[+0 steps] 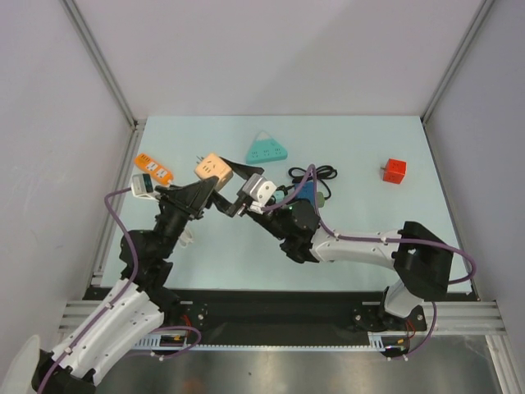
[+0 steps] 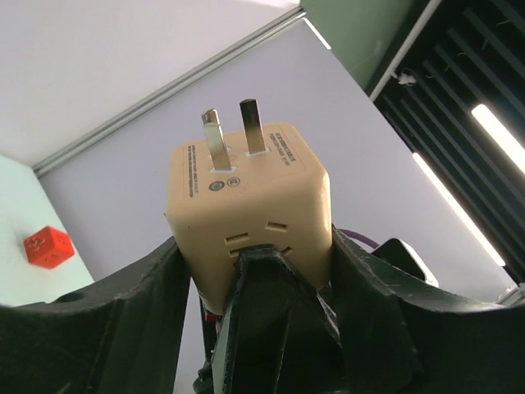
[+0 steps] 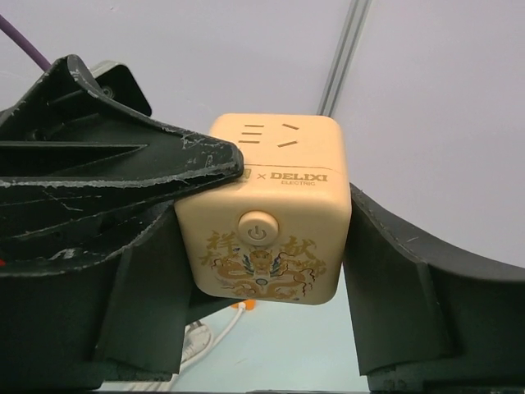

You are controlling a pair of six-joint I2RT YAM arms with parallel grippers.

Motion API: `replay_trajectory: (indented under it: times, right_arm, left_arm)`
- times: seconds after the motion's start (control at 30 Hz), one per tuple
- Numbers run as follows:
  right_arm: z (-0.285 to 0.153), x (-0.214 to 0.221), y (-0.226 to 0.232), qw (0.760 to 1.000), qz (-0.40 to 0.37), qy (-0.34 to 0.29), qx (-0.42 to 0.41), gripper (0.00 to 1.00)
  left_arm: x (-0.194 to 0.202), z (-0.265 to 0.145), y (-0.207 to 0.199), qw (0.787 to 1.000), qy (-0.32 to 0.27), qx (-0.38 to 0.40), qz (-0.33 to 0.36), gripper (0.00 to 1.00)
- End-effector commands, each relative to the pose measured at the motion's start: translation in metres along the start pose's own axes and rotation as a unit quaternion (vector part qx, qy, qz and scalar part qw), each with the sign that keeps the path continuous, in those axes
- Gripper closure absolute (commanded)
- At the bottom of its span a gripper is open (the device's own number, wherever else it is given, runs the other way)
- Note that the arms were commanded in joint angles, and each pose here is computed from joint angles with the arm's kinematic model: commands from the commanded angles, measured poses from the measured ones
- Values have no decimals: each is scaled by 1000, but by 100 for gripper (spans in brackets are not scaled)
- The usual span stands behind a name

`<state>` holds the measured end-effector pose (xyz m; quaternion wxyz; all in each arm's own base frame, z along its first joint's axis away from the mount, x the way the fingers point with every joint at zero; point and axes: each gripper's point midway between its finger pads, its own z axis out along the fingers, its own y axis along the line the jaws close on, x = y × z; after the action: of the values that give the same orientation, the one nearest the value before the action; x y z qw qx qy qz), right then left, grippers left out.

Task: Insert the plug

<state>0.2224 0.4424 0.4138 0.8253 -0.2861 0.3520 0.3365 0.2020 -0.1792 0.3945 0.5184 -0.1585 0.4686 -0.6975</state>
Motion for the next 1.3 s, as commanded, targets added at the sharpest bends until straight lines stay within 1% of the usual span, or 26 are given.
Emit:
replay_trajectory:
  times: [0.0, 0.03, 0.13, 0.3, 0.37, 0.4, 0.43, 0.5, 0.53, 0.57, 0.6, 0.63, 0.67, 0.7, 0.77, 0.8, 0.83, 0.87, 0.93, 1.0, 1.03, 1.07, 1.1, 1.13, 1.2, 1.27]
  right_arm:
    - [0, -38, -21, 997, 0, -56, 48, 100]
    - [-2, -41, -23, 997, -1, -57, 51, 100]
    - [-11, -46, -28, 997, -3, -53, 54, 100]
    - [-28, -37, -51, 997, 23, -7, 77, 100]
    - [-41, -29, -66, 995, 48, 19, 88, 100]
    - [-45, -28, -71, 994, 57, 30, 92, 100]
    - [-49, -25, -77, 992, 67, 44, 98, 100]
    - [-63, -16, -94, 984, 93, 93, 118, 100]
    - [-69, -12, -99, 981, 100, 110, 123, 100]
    - [-78, -14, -102, 977, 116, 126, 129, 100]
    - [-85, -12, -110, 974, 116, 133, 139, 100]
    - [-91, -15, -113, 973, 119, 134, 143, 100]
    - [-101, -8, -112, 972, 119, 147, 142, 100]
    - [-105, -19, -115, 972, 132, 135, 142, 100]
    - [-114, -16, -119, 970, 133, 147, 141, 100]
    - [-118, -17, -119, 969, 136, 148, 142, 100]
    - [-122, -21, -122, 970, 134, 145, 144, 100]
    - [-124, -21, -122, 970, 135, 147, 141, 100]
    - [-128, -23, -122, 969, 139, 148, 138, 100]
    - [-130, -19, -117, 970, 141, 152, 127, 100]
    - [-131, -17, -117, 970, 137, 156, 124, 100]
    - [-130, -15, -115, 971, 137, 158, 118, 100]
    - [-130, -14, -114, 971, 137, 160, 116, 100]
    - [-129, -10, -114, 970, 137, 164, 115, 100]
    - [-129, -7, -116, 970, 136, 165, 115, 100]
    - [-127, -6, -116, 971, 140, 162, 110, 100]
  left_arm:
    - [2, 3, -1, 999, 16, -36, -4, 32]
    - [1, 5, -3, 999, 16, -42, -3, 19]
    - [6, 2, 6, 997, 29, -68, -7, 7]
    - [14, -5, 27, 990, 50, -127, -18, 4]
    - [14, -6, 30, 989, 58, -137, 18, 4]
    - [15, -12, 45, 982, 66, -175, 33, 4]
    - [1, -8, 41, 979, 41, -190, 56, 4]
    - [-17, -25, 78, 948, 13, -298, 111, 5]
    - [-49, -26, 77, 929, -52, -338, 140, 7]
    - [-59, -42, 105, 893, -58, -413, 169, 7]
    - [-81, -47, 114, 869, -89, -449, 189, 8]
    - [-99, -45, 113, 853, -110, -466, 207, 8]
    - [-110, -48, 124, 837, -109, -490, 220, 8]
    - [-134, -58, 159, 798, -121, -548, 219, 8]
    - [-152, -60, 189, 774, -113, -592, 193, 10]
    - [-173, -79, 207, 740, -133, -635, 180, 11]
    - [-187, -85, 239, 702, -127, -680, 169, 11]
    - [-204, -107, 251, 653, -149, -724, 167, 9]
    - [-232, -120, 284, 593, -159, -772, 164, 5]
    - [-250, -134, 301, 548, -169, -802, 167, 5]
    - [-262, -128, 305, 544, -178, -802, 170, 4]
    - [-266, -137, 325, 525, -174, -817, 164, 3]
    - [-272, -137, 332, 519, -175, -819, 171, 3]
    - [-277, -137, 349, 509, -154, -827, 180, 2]
    - [-287, -129, 360, 512, -144, -827, 184, 3]
    - [-284, -141, 369, 491, -138, -842, 175, 5]
